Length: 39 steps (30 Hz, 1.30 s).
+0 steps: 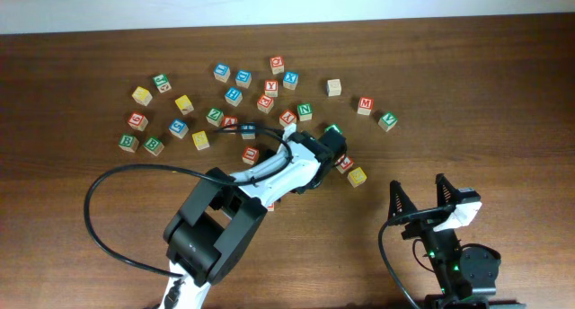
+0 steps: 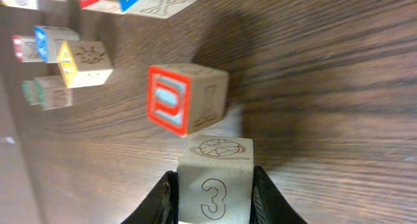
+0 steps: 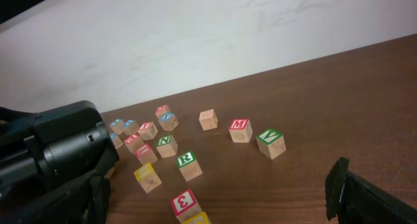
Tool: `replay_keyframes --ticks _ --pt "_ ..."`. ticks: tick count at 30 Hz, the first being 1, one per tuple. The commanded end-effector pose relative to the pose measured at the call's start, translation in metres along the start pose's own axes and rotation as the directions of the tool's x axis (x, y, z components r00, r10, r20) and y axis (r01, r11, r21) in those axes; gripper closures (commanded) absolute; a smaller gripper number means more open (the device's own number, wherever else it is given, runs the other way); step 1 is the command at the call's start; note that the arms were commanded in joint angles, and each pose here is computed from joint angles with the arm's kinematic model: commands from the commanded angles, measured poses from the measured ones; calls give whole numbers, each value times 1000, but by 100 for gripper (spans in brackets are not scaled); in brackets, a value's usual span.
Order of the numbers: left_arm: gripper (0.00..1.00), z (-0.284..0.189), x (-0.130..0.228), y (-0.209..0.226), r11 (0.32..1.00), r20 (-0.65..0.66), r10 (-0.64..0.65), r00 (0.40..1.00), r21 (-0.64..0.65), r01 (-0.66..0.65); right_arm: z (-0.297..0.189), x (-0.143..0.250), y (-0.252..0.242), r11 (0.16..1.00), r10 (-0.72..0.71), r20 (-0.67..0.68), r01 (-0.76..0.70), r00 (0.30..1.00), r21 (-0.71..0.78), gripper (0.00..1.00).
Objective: Spell out ICRA
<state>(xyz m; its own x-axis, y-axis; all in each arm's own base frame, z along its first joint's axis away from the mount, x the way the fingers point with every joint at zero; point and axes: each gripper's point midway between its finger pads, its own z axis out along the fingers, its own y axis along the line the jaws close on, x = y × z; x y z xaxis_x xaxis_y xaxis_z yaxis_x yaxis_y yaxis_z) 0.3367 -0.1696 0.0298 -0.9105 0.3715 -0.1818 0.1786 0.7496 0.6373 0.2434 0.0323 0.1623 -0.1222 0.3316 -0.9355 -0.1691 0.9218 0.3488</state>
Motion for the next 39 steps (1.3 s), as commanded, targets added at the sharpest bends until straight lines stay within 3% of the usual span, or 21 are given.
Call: replay_keyframes --ticks 1,7,14,21,24,25,27,30,33,37,39 --pt "73 8 3 13 998 -13 14 1000 -64 -14 0 2 -1 1000 3 -4 -3 1000 6 2" --pt "73 36 19 48 991 -148 -112 983 -86 100 0 2 -1 1000 3 -4 -3 1000 6 2" --pt "72 76 47 97 970 -345 -241 907 -104 218 0 2 -1 1000 3 -4 -3 1000 7 2" --pt "73 73 54 87 967 -407 -243 880 -36 251 0 2 -1 1000 3 -4 -3 1000 6 2" --pt "71 52 38 98 948 -405 -294 866 -7 319 0 2 -1 1000 3 -4 -3 1000 6 2" --pt "64 40 26 102 928 -396 -326 858 40 371 0 2 -1 1000 3 -4 -3 1000 6 2" --pt "4 18 7 110 874 -383 -387 839 137 466 0 2 -1 1000 3 -4 -3 1000 6 2" --pt "2 -9 -4 133 758 -402 -474 784 266 595 0 2 -1 1000 3 -4 -3 1000 6 1" --pt "1 -10 15 157 656 -517 -506 690 289 698 0 2 -1 1000 3 -4 -3 1000 6 2" --pt "1 9 67 153 625 -690 -476 545 171 762 0 2 -1 1000 3 -4 -3 1000 6 2" --pt "2 14 79 135 609 -736 -441 514 176 774 0 2 -1 1000 3 -4 -3 1000 6 2"
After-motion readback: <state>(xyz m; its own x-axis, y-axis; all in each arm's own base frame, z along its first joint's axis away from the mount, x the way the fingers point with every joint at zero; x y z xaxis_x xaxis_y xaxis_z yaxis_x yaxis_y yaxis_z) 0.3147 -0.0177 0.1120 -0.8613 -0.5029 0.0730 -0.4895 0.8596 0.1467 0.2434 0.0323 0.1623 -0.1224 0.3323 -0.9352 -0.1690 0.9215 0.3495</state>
